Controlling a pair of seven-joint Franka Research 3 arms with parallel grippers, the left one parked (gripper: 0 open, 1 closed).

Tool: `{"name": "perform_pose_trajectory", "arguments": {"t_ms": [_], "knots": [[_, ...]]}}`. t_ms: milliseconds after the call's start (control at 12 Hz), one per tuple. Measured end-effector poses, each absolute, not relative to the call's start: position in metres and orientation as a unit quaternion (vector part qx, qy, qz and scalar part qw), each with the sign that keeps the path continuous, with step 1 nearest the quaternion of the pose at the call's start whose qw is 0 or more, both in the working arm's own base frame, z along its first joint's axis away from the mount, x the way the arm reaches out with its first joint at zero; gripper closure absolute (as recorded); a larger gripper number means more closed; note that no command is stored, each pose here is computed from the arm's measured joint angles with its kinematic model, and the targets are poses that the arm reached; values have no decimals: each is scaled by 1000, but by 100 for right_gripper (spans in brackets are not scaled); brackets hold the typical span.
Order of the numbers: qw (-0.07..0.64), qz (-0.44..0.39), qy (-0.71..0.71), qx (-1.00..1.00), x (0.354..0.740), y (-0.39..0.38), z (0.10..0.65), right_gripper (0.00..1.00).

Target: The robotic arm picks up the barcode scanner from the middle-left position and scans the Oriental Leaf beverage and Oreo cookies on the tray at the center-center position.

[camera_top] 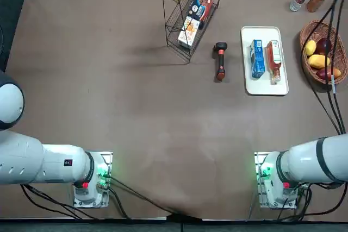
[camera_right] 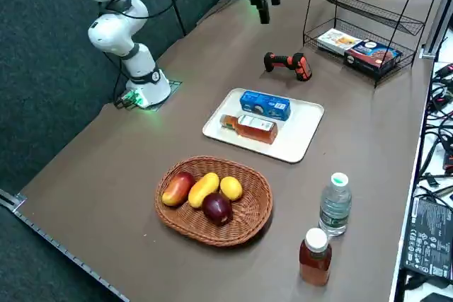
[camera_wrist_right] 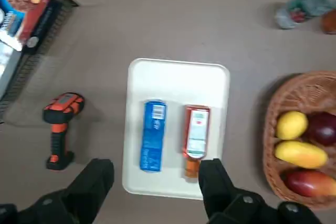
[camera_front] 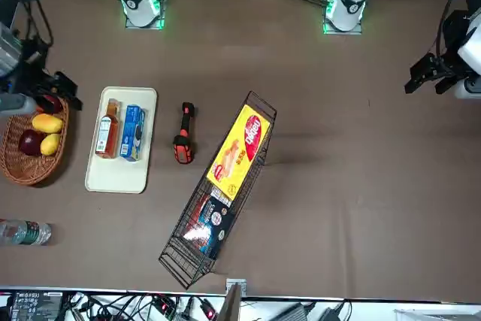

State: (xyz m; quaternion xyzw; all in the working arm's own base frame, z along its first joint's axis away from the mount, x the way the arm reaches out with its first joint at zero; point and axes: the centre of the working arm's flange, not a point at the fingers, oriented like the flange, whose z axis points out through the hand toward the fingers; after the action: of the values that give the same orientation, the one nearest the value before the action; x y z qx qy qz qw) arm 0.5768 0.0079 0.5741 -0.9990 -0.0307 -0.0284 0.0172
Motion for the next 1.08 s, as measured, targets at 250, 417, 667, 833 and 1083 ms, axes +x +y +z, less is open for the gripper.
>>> {"name": "perform_pose_trajectory", "arguments": {"t_ms": [250,417,667,833,1083], "knots": [[-2,-32,-14,-999,560,-19,598,0],[-2,-19,-15,-1000,556,-18,598,0],[-4,-14,-15,-1000,554,-18,598,0],[-4,-1,-9,-1000,545,-25,603,0],[-2,8,1,-1000,531,-35,615,0]]}}
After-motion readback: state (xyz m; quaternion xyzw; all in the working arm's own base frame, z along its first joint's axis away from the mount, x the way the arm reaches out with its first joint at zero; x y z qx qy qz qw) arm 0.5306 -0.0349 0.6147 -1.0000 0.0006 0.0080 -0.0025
